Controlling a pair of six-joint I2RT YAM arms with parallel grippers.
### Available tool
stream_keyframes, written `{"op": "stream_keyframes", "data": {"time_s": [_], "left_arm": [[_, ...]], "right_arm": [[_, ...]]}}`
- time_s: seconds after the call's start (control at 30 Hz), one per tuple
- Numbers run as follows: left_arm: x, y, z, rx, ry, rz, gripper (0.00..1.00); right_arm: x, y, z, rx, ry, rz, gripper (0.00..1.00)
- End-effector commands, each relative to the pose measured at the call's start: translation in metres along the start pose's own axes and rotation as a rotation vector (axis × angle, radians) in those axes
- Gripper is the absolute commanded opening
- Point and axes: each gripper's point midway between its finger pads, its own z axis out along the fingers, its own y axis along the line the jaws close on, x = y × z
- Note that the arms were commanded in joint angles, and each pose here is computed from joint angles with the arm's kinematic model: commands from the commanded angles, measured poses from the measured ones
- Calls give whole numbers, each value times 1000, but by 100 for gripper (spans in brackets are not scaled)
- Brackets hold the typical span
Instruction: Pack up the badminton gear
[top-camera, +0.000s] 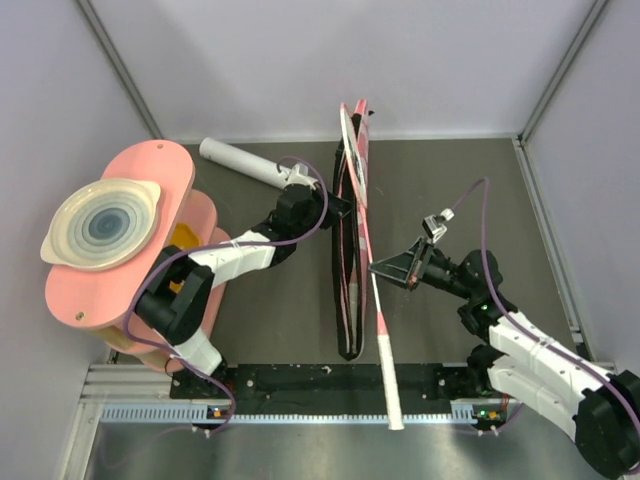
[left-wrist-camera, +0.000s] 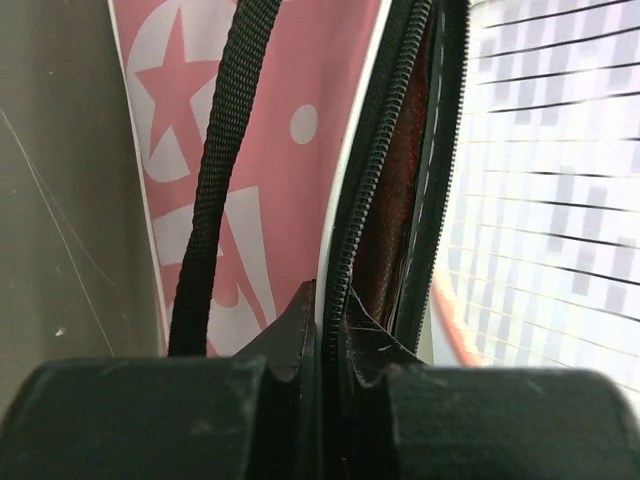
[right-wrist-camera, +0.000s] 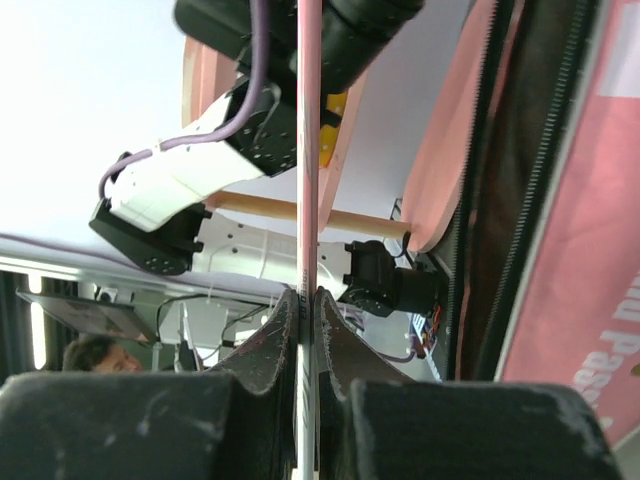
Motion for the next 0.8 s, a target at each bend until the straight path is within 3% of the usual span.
{"op": "stream_keyframes", "data": {"time_s": [0.0, 0.17, 0.5, 0.77], "left_arm": [[-23, -42, 4, 137, -89, -6, 0], [-22, -36, 9, 130, -98, -7, 0], [-23, -44, 9, 145, -115, -19, 0], [-20, -47, 10, 156, -112, -17, 0]], "right_arm": [[-5, 63, -3, -160, 1, -158, 0], [-6, 66, -2, -158, 2, -150, 0], [-4, 16, -4, -123, -46, 35, 0], [-2, 17, -6, -146, -43, 42, 0]]}}
